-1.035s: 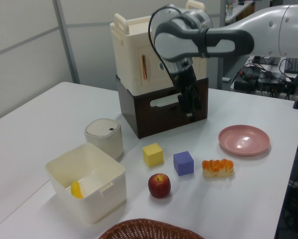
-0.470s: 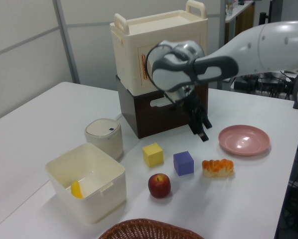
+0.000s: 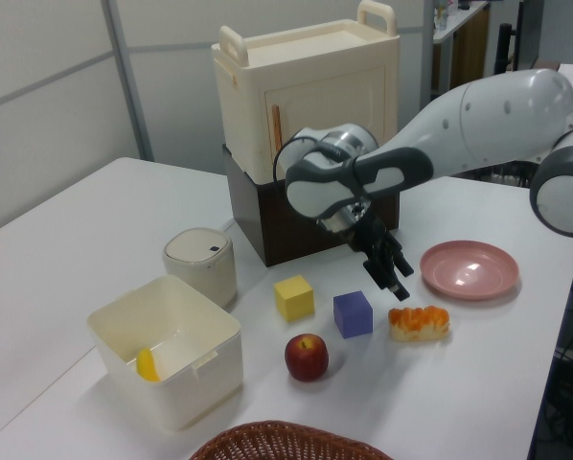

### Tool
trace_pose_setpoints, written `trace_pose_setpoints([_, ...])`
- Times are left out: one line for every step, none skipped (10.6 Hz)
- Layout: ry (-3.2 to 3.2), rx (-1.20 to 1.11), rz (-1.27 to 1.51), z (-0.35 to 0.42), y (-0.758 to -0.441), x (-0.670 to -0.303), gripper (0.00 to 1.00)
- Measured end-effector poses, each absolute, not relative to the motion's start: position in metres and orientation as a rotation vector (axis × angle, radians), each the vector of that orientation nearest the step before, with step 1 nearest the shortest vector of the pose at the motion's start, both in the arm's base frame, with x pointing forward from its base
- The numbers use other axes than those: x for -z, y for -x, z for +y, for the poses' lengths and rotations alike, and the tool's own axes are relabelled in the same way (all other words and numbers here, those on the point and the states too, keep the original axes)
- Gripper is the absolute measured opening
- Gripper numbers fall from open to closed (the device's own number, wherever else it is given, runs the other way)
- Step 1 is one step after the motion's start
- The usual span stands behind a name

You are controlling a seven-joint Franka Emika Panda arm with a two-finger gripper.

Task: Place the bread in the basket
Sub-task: 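Close the gripper on the orange-topped bread roll and lift it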

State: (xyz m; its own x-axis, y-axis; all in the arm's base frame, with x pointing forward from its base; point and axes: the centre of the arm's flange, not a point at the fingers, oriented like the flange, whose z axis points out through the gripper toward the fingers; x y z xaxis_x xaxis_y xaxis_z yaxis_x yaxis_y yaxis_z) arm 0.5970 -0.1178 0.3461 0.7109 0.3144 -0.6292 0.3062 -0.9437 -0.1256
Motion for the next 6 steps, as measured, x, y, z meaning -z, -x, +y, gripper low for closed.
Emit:
trace_pose_setpoints([2.878,-1.096,-0.529,-0.117,-0.597,-0.334,1.00])
trace_pose_setpoints([2.861,-1.123,-0.534,-0.116,-0.597,-0.322,1.00])
trace_pose_setpoints([2.853,-1.136,-0.542,-0.116,-0.598,-0.312,0.96])
trace_pose_setpoints([2.852,-1.138,-0.548,-0.115,-0.599,-0.305,0.95])
trace_pose_setpoints([2.855,-1.132,-0.555,-0.115,-0.600,-0.301,0.87])
trace_pose_setpoints([2.857,-1.129,-0.556,-0.115,-0.601,-0.301,0.81])
